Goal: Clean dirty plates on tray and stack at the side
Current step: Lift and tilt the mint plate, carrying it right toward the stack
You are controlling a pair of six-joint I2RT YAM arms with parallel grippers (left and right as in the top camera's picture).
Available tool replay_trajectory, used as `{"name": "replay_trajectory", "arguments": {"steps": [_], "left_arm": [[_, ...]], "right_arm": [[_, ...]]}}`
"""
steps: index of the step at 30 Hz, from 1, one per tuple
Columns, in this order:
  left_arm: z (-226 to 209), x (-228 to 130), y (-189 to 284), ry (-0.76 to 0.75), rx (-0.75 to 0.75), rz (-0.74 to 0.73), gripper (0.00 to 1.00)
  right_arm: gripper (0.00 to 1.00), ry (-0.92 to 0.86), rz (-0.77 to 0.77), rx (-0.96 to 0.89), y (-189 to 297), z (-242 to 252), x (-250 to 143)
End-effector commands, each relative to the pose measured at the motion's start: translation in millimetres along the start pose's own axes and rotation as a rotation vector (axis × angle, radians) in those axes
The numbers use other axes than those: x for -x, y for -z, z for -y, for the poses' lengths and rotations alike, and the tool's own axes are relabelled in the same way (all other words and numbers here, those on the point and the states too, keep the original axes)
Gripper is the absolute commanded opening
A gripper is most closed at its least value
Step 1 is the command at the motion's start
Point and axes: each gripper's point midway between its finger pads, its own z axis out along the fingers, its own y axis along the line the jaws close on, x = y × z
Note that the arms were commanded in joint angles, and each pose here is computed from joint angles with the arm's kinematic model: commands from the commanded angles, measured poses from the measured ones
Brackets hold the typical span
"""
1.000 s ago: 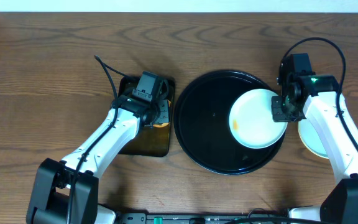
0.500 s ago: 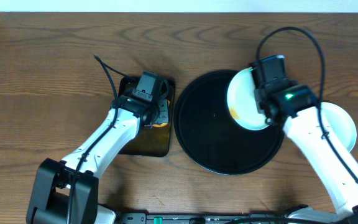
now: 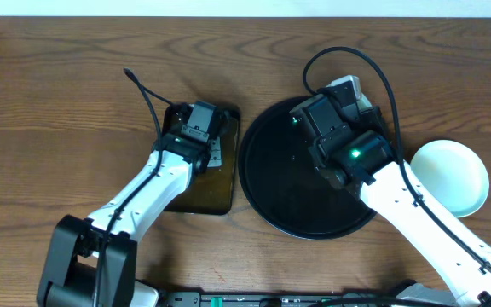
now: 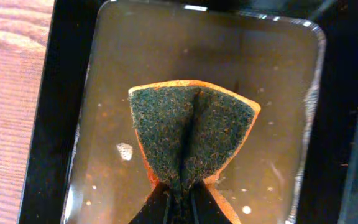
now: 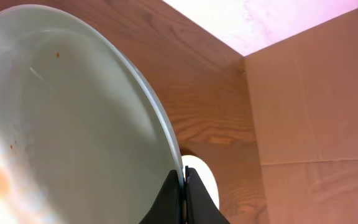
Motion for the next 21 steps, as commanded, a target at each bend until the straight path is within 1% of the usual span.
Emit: {"name": "replay_trajectory", "arguments": {"steps": [1,11,12,13,14,15,16,17,21], "left_arm": [[-10,-11,-16,-0.040,0.061,-0.035,0.08],[-7,-31,-45,-0.060,0.075,-0.116,0.08],[-7,-32,-47,-0.062,0.077,-0.122,0.16],[-7,-34,-48,-0.064,0.080,-0.128,0.30],[-8,-34,-48,-0.064,0.080,-0.128,0.47],[-8,-34,-48,-0.064,0.081,-0.127,0.56],[-7,-31,-47,-0.063,0.077,-0.120,0.61],[-6,-28,-45,-0.069,0.074,-0.112,0.63],[-2,-8,-29,-0.057,0.048,-0.047,0.64]], "right_arm": [[0.01,-0.013,0.024,-0.058,6,14,6],[0.01,-0.043,0.018,-0.059,3,16,5],[0.01,-0.044,0.016,-0.053,3,16,5],[0.01,-0.046,0.015,-0.045,2,14,4],[0.01,-0.047,0.012,-0.034,2,13,4],[0.01,-0.051,0.006,-0.022,0,11,3],[0.01,-0.067,-0.005,-0.009,-2,10,1],[0.01,-0.087,-0.017,-0.001,-4,11,-2],[0.01,-0.175,-0.090,0.035,-17,13,-17]]}}
